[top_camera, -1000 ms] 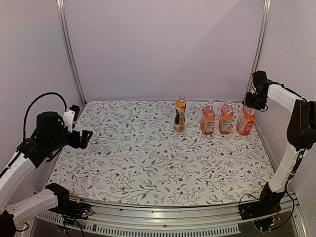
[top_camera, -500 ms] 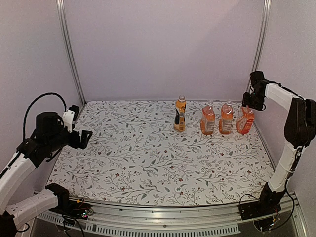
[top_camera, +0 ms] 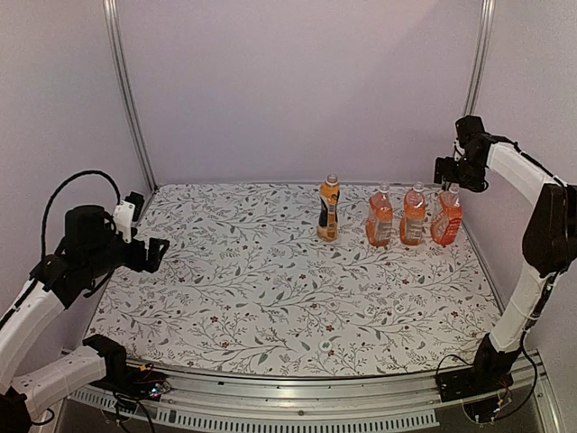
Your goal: Unscrew the bottle caps
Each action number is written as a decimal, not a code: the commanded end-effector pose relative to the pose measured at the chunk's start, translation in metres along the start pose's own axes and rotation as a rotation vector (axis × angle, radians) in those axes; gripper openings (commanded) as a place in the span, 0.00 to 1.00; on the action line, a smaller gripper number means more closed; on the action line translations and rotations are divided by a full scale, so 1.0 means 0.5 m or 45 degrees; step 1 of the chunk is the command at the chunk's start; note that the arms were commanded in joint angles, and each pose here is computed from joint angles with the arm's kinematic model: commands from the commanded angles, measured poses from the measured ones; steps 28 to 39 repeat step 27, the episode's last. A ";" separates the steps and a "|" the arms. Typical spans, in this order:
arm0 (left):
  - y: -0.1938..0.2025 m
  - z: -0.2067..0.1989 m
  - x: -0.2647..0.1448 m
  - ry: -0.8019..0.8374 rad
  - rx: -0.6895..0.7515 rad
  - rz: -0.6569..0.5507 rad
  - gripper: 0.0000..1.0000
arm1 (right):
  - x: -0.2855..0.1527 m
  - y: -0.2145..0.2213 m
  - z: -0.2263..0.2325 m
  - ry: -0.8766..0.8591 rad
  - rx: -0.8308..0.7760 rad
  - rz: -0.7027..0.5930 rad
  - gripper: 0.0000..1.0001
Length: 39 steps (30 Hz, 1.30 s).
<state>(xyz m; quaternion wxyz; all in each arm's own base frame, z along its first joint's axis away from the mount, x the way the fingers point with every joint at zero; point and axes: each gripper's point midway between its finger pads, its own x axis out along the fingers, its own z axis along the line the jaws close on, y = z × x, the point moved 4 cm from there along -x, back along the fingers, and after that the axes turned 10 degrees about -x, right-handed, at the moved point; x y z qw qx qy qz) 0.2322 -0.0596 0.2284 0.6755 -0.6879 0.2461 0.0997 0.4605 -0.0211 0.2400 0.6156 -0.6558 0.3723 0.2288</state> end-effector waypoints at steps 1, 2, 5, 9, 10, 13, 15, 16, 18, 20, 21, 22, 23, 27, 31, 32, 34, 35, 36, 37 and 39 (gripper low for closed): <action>0.015 0.015 0.001 -0.034 -0.059 -0.006 1.00 | -0.135 -0.020 0.009 -0.137 0.004 -0.178 0.99; 0.017 0.018 0.001 -0.040 -0.064 -0.010 1.00 | -0.173 -0.016 0.007 -0.174 0.009 -0.241 0.99; 0.023 0.026 -0.004 -0.059 -0.107 -0.024 1.00 | -0.222 0.057 0.021 -0.314 0.007 -0.355 0.99; 0.026 0.034 -0.007 -0.080 -0.131 -0.039 1.00 | -0.287 0.152 0.026 -0.449 0.015 -0.562 0.99; 0.027 0.035 -0.007 -0.083 -0.135 -0.043 0.99 | -0.298 0.182 0.022 -0.454 0.021 -0.599 0.99; 0.032 0.041 -0.006 -0.094 -0.157 -0.062 1.00 | -0.308 0.262 -0.002 -0.401 0.129 -0.676 0.99; 0.040 0.047 -0.003 -0.106 -0.182 -0.060 1.00 | -0.314 0.313 -0.025 -0.345 0.252 -0.734 0.99; 0.045 0.050 -0.002 -0.114 -0.192 -0.057 1.00 | -0.303 0.338 -0.034 -0.319 0.326 -0.732 0.99; 0.051 0.057 0.001 -0.125 -0.201 -0.053 1.00 | -0.291 0.382 -0.049 -0.278 0.440 -0.747 0.99; 0.051 0.060 0.003 -0.123 -0.203 -0.055 1.00 | -0.288 0.419 -0.064 -0.249 0.533 -0.790 0.99; 0.051 0.061 0.003 -0.120 -0.206 -0.055 1.00 | -0.288 0.434 -0.073 -0.232 0.593 -0.811 0.99; 0.051 0.063 0.002 -0.123 -0.211 -0.055 1.00 | -0.285 0.453 -0.080 -0.210 0.633 -0.826 0.99; 0.050 0.067 0.001 -0.133 -0.216 -0.058 1.00 | -0.280 0.466 -0.088 -0.181 0.675 -0.826 0.99; 0.052 0.069 0.003 -0.113 -0.238 -0.051 1.00 | -0.291 0.488 -0.104 -0.128 0.691 -0.847 0.99; 0.052 0.069 0.003 -0.113 -0.238 -0.051 1.00 | -0.291 0.488 -0.104 -0.128 0.691 -0.847 0.99; 0.052 0.069 0.003 -0.113 -0.238 -0.051 1.00 | -0.291 0.488 -0.104 -0.128 0.691 -0.847 0.99; 0.052 0.069 0.003 -0.113 -0.238 -0.051 1.00 | -0.291 0.488 -0.104 -0.128 0.691 -0.847 0.99; 0.052 0.069 0.003 -0.113 -0.238 -0.051 1.00 | -0.291 0.488 -0.104 -0.128 0.691 -0.847 0.99; 0.052 0.069 0.003 -0.113 -0.238 -0.051 1.00 | -0.291 0.488 -0.104 -0.128 0.691 -0.847 0.99; 0.052 0.069 0.003 -0.113 -0.238 -0.051 1.00 | -0.291 0.488 -0.104 -0.128 0.691 -0.847 0.99; 0.052 0.069 0.003 -0.113 -0.238 -0.051 1.00 | -0.291 0.488 -0.104 -0.128 0.691 -0.847 0.99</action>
